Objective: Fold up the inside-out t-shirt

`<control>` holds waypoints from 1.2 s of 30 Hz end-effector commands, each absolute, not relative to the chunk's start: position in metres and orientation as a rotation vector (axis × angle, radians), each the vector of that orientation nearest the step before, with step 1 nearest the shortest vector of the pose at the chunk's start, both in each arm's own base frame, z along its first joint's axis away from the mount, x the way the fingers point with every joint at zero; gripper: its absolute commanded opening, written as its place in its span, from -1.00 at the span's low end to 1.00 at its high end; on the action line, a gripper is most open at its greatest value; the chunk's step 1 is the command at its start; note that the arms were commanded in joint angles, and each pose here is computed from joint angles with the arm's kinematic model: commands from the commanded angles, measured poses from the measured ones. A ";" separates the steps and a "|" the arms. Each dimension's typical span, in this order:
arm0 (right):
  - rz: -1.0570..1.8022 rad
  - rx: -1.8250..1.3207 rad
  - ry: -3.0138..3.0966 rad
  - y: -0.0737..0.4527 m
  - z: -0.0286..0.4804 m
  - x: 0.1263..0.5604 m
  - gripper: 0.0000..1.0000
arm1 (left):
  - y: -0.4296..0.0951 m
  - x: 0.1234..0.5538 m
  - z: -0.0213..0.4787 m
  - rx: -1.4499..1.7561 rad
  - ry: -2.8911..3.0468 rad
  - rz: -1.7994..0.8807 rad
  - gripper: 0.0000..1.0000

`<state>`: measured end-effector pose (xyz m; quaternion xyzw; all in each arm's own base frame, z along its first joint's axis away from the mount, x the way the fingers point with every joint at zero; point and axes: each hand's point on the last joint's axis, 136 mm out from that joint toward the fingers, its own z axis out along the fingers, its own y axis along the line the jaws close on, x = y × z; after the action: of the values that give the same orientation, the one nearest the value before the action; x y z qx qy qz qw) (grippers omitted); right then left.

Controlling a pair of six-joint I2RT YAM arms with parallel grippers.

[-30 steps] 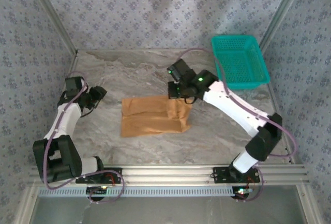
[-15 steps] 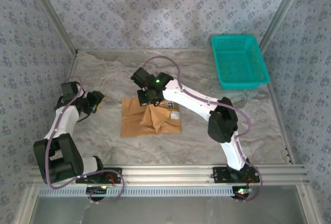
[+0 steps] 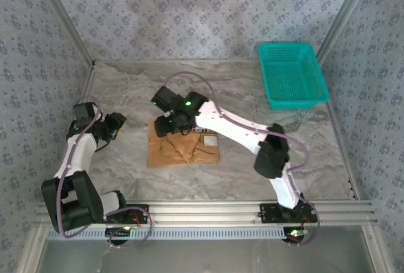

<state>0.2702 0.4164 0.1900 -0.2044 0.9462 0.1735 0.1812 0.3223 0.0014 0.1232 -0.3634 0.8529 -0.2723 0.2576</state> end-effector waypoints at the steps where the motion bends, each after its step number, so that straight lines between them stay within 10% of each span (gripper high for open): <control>1: 0.493 -0.361 2.673 0.351 0.194 0.297 0.02 | -0.035 0.327 0.141 -0.807 2.335 -0.724 -0.11; 6: 0.667 -0.042 2.736 0.279 0.138 0.331 -0.74 | -0.118 0.324 0.147 -0.512 2.472 -0.678 -0.09; 15: 0.712 0.102 2.867 0.260 0.066 0.366 -0.79 | -0.232 0.306 0.113 -0.058 2.729 -0.520 0.10; 28: 0.653 0.133 2.922 0.267 0.026 0.390 -0.81 | -0.253 0.277 0.059 0.192 2.971 -0.273 0.18; 36: 0.516 0.165 2.987 0.255 0.003 0.387 -0.91 | -0.227 0.266 0.053 0.206 2.981 -0.123 -0.81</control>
<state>0.3933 0.2657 0.0241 0.0434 0.9735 0.2115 0.0755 0.2735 -0.2446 0.0484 0.0609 0.9924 -0.0763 0.0750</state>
